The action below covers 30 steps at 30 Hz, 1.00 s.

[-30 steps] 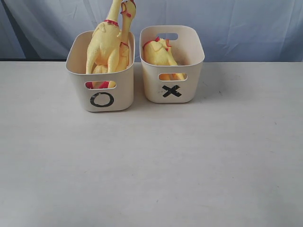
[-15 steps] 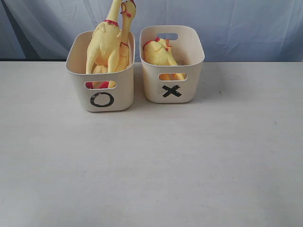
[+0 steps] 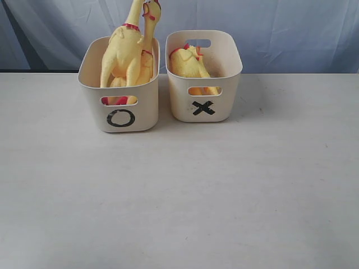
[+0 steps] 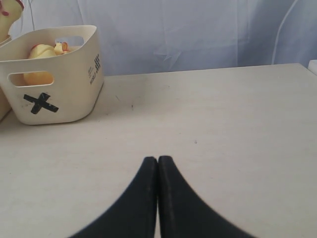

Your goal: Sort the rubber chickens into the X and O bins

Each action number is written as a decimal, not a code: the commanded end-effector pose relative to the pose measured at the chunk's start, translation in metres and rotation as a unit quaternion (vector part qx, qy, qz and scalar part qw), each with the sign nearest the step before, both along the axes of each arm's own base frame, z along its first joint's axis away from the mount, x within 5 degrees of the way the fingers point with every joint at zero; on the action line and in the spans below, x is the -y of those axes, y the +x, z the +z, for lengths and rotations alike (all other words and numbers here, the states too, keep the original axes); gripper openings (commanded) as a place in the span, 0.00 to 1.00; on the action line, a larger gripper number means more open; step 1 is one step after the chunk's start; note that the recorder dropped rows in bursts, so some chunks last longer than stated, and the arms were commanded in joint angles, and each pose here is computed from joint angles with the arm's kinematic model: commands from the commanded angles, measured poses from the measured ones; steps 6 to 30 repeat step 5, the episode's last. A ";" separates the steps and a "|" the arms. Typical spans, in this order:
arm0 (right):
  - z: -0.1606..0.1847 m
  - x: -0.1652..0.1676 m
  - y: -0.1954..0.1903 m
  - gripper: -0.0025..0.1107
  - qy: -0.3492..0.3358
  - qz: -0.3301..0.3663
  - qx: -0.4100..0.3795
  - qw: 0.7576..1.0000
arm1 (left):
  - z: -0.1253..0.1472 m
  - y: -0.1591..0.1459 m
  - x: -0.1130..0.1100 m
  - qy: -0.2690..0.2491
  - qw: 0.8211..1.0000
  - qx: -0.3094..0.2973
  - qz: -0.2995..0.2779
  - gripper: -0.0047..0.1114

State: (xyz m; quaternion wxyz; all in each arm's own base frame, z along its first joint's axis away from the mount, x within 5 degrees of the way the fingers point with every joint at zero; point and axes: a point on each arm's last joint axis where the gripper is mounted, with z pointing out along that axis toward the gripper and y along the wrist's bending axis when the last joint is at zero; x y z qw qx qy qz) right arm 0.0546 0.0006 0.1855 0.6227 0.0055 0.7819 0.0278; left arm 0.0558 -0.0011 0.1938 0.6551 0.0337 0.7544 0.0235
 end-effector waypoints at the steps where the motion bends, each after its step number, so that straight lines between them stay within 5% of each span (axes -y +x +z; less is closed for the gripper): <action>1: 0.000 0.000 0.000 0.02 -0.003 0.003 0.005 1.000 | 0.000 0.000 0.000 -0.007 1.000 0.005 -0.003 0.04; 30: 0.000 0.000 0.000 0.02 -0.003 0.003 0.005 1.000 | 0.000 0.000 0.000 -0.007 1.000 0.005 -0.003 0.04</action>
